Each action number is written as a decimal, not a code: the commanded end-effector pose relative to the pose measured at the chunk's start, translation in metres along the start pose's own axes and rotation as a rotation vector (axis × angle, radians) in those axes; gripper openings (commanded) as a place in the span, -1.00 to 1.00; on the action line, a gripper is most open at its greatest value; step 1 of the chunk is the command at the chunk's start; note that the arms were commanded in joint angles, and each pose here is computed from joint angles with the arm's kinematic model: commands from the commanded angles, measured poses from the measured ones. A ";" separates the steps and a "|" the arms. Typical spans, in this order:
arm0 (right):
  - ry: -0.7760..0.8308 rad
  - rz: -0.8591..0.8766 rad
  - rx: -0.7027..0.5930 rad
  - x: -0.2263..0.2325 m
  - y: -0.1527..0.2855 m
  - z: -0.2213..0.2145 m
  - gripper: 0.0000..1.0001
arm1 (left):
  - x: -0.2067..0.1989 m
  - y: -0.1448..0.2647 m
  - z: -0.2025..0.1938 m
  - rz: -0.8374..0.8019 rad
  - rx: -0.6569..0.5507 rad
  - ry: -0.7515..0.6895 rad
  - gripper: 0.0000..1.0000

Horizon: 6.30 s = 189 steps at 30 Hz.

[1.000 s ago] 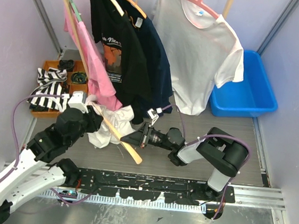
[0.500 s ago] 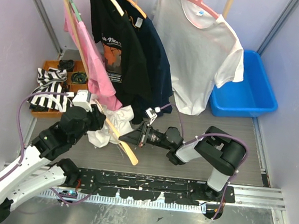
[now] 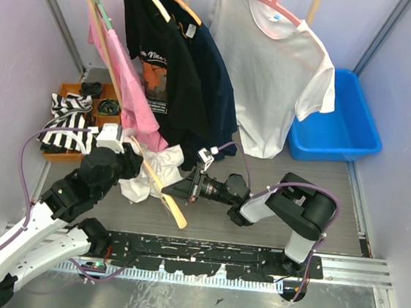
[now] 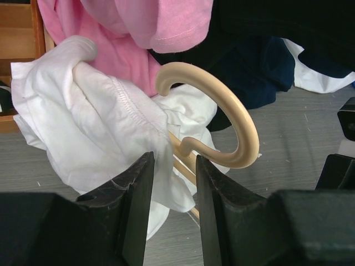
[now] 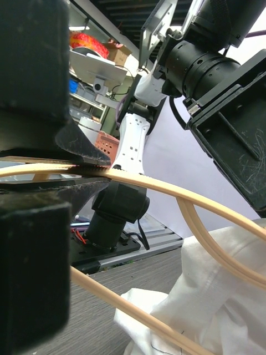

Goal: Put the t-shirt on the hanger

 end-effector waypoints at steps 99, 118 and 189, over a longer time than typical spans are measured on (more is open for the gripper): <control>0.096 0.086 0.463 0.001 -0.056 -0.051 -0.98 | -0.006 0.058 -0.003 -0.069 0.232 0.091 0.60; 0.134 0.072 0.516 0.008 -0.058 -0.047 -0.98 | 0.004 0.033 -0.026 0.084 0.332 0.057 0.55; 0.358 -0.613 0.300 -0.037 -0.018 0.062 -0.17 | 0.015 0.018 0.011 0.150 0.030 0.038 -1.00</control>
Point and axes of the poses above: each gripper's point midway between its finger pads, its own y axis back along the fingers, its own x axis along the line the jaws close on, z = x × y, the point moved 5 cm from there along y, back along the fingers, and after that the axes turned 7 degrees about y, right-handed, at the moved point
